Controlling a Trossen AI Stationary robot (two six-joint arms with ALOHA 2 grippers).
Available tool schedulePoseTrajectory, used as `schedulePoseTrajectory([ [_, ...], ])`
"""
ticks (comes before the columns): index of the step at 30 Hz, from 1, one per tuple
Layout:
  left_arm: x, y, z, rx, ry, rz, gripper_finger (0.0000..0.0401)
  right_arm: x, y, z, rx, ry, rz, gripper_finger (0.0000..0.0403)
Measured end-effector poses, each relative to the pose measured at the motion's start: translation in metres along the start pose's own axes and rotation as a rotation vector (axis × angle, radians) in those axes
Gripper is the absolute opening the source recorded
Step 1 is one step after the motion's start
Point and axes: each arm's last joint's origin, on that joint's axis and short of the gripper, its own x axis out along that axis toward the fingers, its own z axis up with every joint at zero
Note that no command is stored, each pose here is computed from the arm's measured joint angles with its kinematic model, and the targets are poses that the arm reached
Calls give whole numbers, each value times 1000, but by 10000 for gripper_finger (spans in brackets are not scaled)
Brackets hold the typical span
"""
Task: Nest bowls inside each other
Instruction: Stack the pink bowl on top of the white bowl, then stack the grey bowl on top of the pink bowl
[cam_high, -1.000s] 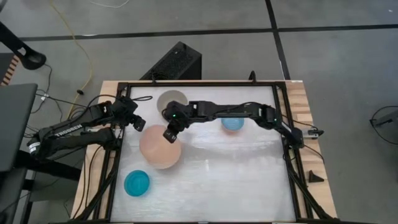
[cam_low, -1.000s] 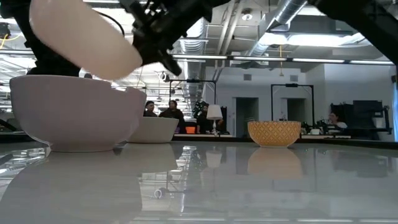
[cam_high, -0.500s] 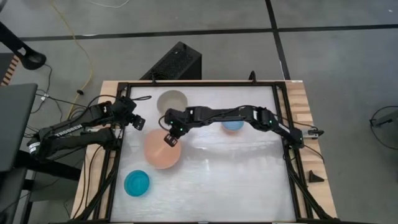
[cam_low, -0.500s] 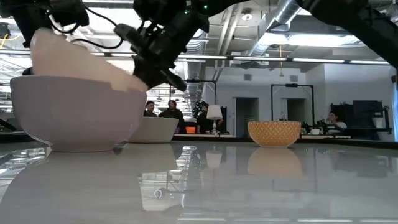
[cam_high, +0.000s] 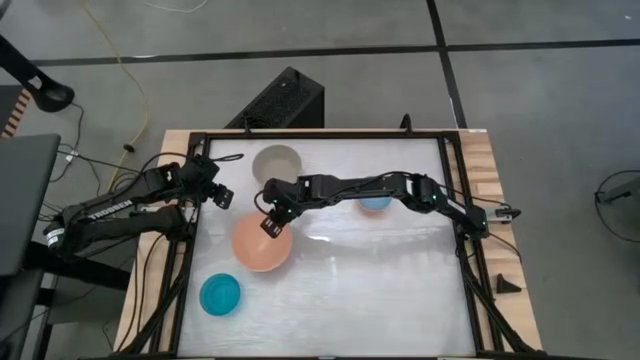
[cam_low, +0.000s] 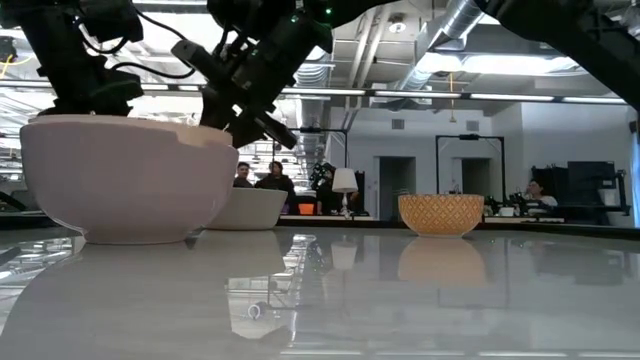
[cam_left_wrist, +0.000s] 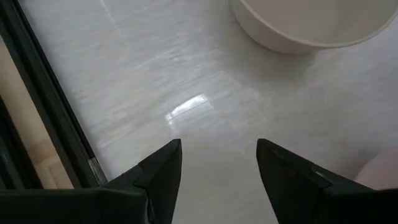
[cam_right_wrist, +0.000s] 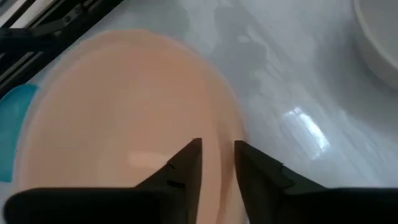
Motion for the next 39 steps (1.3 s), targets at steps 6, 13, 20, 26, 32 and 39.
schedulePoseTrajectory([
  [6, 0, 0, 0, 1, 1, 0, 196, -18, -6, 10, -2, 22, 46, 187],
  [13, 0, 0, 0, 2, 1, -1, 196, -48, -22, 32, 14, -37, 50, 228],
  [20, 0, 0, 0, 3, 1, -1, 196, -55, -51, 46, 39, 14, 115, 226],
  [26, 0, 0, 0, 3, 4, 0, 196, -54, -62, 47, 39, -32, -60, 198],
  [32, 0, 0, 0, 3, 4, 0, 196, -61, -102, 66, 101, -135, -235, 185],
  [39, 0, 0, 0, 4, 4, 0, 196, -63, -133, 74, 149, -152, -299, 202],
])
